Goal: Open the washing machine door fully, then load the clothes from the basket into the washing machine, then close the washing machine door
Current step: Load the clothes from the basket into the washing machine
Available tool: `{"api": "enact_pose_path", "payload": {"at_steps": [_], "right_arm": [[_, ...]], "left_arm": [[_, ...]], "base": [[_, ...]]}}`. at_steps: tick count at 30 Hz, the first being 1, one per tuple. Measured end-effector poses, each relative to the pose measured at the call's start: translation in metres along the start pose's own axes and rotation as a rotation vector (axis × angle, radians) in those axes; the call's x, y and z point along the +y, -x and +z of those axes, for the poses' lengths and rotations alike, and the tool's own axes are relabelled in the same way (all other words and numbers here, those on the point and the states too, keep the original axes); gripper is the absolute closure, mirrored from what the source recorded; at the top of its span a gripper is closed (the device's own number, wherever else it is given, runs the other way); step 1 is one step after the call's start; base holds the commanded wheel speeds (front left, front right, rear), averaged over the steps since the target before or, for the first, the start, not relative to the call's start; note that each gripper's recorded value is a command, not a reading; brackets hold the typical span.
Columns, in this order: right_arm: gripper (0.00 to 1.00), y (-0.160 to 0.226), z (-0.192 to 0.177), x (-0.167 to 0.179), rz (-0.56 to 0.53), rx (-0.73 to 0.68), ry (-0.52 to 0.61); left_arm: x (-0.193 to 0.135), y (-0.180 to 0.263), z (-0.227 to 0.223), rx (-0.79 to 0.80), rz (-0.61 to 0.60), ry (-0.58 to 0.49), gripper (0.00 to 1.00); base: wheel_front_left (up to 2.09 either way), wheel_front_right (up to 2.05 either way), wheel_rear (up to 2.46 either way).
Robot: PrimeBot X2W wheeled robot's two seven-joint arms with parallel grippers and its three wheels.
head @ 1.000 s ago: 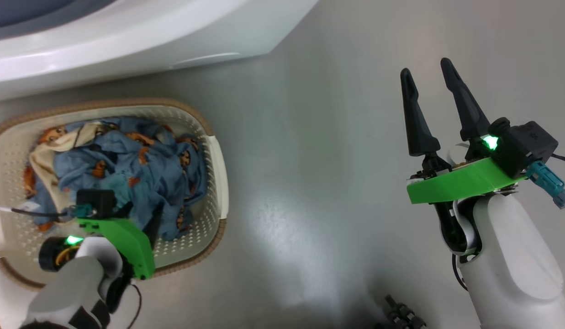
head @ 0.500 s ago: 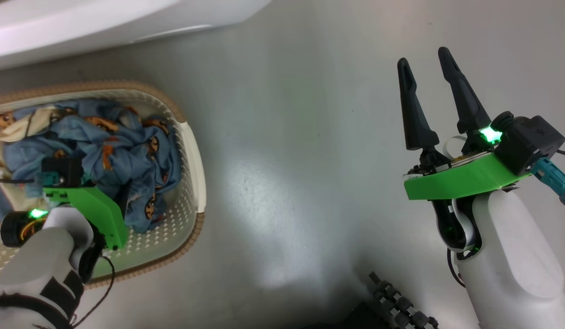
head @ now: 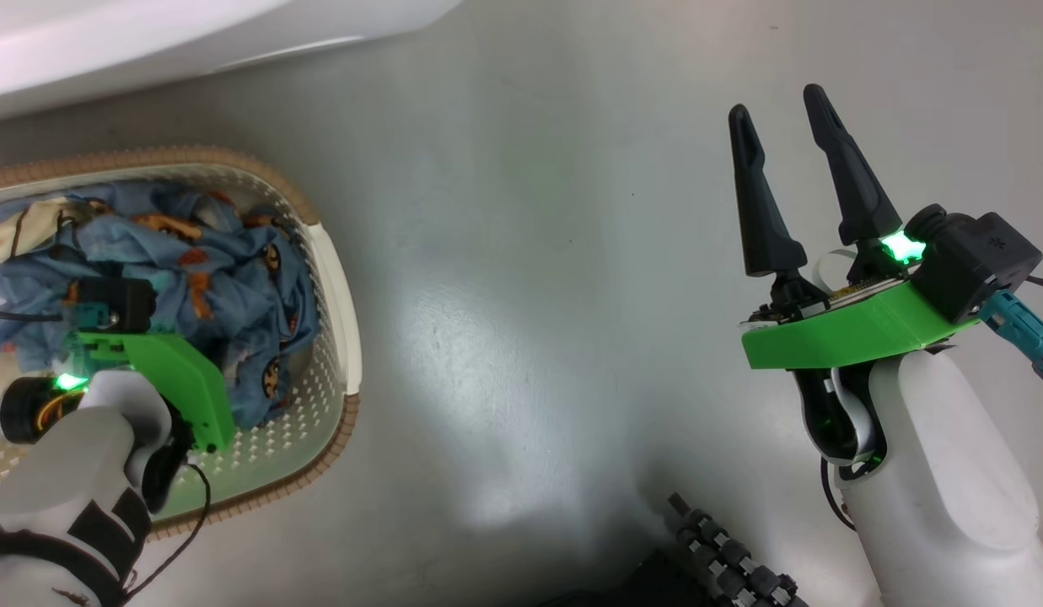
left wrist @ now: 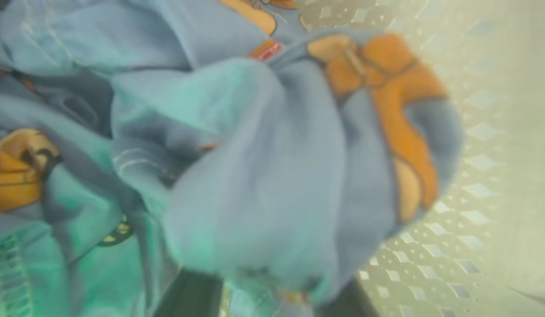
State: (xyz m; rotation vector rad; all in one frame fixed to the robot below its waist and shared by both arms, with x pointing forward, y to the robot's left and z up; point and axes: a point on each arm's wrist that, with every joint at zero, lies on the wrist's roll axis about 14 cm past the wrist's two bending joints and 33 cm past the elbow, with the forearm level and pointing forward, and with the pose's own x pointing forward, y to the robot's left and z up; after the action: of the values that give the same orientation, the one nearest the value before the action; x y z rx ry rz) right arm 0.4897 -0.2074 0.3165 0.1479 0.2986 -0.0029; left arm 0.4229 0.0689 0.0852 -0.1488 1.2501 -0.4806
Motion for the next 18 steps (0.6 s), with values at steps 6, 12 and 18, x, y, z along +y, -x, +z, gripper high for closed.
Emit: {"api": "enact_pose_path", "payload": {"at_steps": [6, 12, 18], "right_arm": [[0.00, -0.005, 0.012, 0.006, 0.016, -0.032, -0.011], [0.00, -0.005, 0.025, 0.014, 0.035, -0.064, -0.029], [0.00, -0.005, 0.034, 0.026, 0.065, -0.082, -0.041]], "left_arm": [[-0.006, 0.007, 0.012, -0.050, -0.015, 0.017, 1.00], [-0.011, 0.023, 0.025, -0.122, -0.023, 0.027, 1.00], [-0.015, 0.041, 0.033, -0.181, -0.025, 0.038, 1.00]], "base": [[0.00, 0.00, 0.00], [0.00, 0.00, 0.00], [0.00, 0.00, 0.00]]}}
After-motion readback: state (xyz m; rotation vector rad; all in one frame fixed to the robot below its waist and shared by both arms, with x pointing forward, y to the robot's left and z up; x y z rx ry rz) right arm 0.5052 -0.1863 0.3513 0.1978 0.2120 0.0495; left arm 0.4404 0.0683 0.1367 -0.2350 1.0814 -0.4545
